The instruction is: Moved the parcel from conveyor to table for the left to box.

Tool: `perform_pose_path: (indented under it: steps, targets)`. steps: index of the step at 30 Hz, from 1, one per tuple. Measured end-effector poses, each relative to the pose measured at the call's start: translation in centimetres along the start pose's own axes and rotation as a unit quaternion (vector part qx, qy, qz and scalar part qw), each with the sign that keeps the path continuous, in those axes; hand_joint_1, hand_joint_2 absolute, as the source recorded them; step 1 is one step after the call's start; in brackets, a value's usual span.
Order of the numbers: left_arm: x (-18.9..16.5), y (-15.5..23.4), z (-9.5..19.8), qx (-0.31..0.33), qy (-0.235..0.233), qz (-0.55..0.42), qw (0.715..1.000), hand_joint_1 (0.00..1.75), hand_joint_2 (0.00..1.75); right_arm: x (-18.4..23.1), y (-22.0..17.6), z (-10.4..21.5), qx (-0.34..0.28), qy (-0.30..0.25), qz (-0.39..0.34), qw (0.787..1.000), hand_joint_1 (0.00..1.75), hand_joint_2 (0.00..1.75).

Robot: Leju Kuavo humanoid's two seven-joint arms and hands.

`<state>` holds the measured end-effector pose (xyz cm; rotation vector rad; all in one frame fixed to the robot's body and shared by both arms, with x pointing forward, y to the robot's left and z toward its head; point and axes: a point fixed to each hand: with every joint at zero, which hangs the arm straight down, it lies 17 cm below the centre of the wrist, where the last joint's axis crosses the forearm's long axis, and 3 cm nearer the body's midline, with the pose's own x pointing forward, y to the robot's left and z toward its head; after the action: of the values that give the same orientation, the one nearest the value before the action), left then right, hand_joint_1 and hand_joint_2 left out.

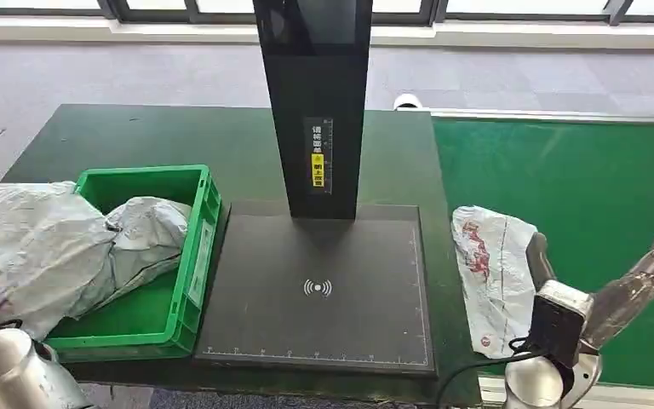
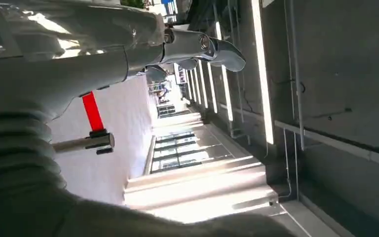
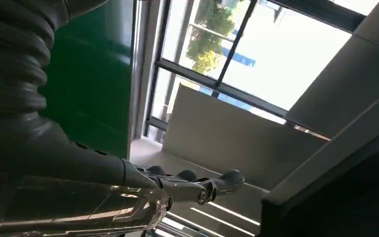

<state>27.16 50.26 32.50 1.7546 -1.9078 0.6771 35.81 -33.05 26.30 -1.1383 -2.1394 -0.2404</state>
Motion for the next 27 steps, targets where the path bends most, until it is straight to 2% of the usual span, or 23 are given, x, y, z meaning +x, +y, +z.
perform_pose_path:
  steps: [24, 25, 27]
  targets:
    - [0.3, 0.7, -0.3, 0.012, 0.000, 0.003, 1.000, 0.00, 0.00, -0.6, -0.5, 0.0, -0.004, 0.005, 0.007, 1.000, 0.00, 1.75]
    - [0.1, 0.9, -0.2, 0.016, 0.007, 0.010, 1.000, 0.00, 1.75, -0.6, -0.5, 0.0, -0.004, 0.005, 0.007, 1.000, 0.00, 1.75]
    - [-0.7, 1.0, 0.7, 0.025, 0.050, 0.063, 0.996, 0.00, 1.75, -0.6, -0.5, 0.1, -0.003, 0.006, 0.008, 1.000, 0.00, 1.75]
